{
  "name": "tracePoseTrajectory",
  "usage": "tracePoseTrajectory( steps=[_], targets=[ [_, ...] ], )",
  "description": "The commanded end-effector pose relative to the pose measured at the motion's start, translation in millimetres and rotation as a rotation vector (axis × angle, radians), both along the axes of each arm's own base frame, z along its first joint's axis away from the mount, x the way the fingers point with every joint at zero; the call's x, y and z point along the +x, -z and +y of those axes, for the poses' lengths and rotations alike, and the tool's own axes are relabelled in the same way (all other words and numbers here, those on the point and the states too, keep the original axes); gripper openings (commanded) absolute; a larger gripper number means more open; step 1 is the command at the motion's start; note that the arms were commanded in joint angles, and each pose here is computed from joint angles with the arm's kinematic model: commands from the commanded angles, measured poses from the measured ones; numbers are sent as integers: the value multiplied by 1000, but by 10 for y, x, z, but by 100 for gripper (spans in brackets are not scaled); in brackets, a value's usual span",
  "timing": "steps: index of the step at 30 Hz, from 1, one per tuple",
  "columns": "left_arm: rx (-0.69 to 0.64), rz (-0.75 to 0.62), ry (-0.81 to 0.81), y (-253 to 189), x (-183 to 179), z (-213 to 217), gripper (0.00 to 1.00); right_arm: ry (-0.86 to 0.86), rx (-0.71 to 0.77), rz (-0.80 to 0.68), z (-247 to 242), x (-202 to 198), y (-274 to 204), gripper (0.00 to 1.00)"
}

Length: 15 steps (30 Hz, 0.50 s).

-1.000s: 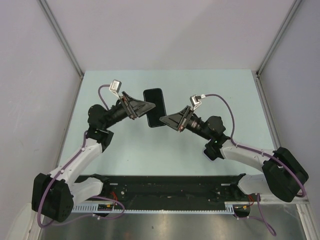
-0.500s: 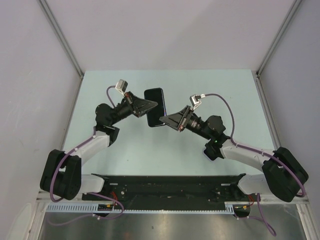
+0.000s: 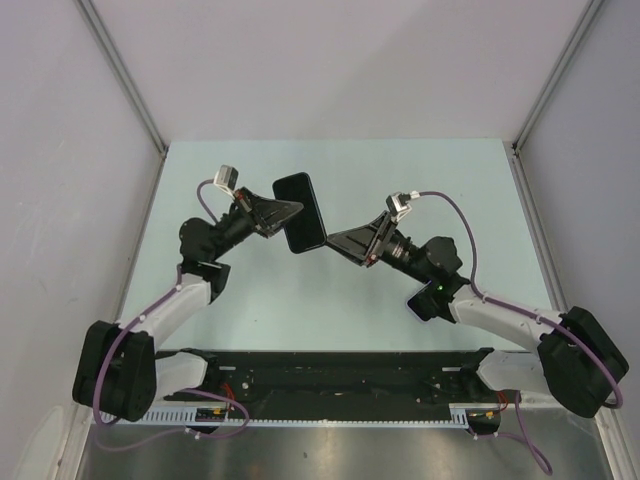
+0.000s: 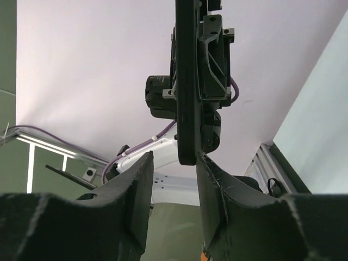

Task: Take the phone out of the phone case
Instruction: Pick up the phone at the center of the board.

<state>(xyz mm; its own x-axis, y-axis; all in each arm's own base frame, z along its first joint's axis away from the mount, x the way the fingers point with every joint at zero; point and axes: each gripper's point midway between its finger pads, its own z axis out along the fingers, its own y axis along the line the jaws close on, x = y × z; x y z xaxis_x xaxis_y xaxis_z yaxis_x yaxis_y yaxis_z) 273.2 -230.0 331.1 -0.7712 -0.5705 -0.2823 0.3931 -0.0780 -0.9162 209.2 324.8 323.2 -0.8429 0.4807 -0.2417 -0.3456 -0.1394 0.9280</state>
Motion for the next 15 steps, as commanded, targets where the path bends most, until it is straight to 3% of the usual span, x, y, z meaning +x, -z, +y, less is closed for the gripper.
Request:
tracePoseTrajectory(
  steps=[1, 15],
  targets=[
    [-40, -122, -69, -359, -67, 115, 0, 14, 61, -65, -69, -78, -256, 41],
    [-41, -132, -76, -386, -122, 141, 0, -9, 56, -73, 95, -51, -182, 37]
  ],
)
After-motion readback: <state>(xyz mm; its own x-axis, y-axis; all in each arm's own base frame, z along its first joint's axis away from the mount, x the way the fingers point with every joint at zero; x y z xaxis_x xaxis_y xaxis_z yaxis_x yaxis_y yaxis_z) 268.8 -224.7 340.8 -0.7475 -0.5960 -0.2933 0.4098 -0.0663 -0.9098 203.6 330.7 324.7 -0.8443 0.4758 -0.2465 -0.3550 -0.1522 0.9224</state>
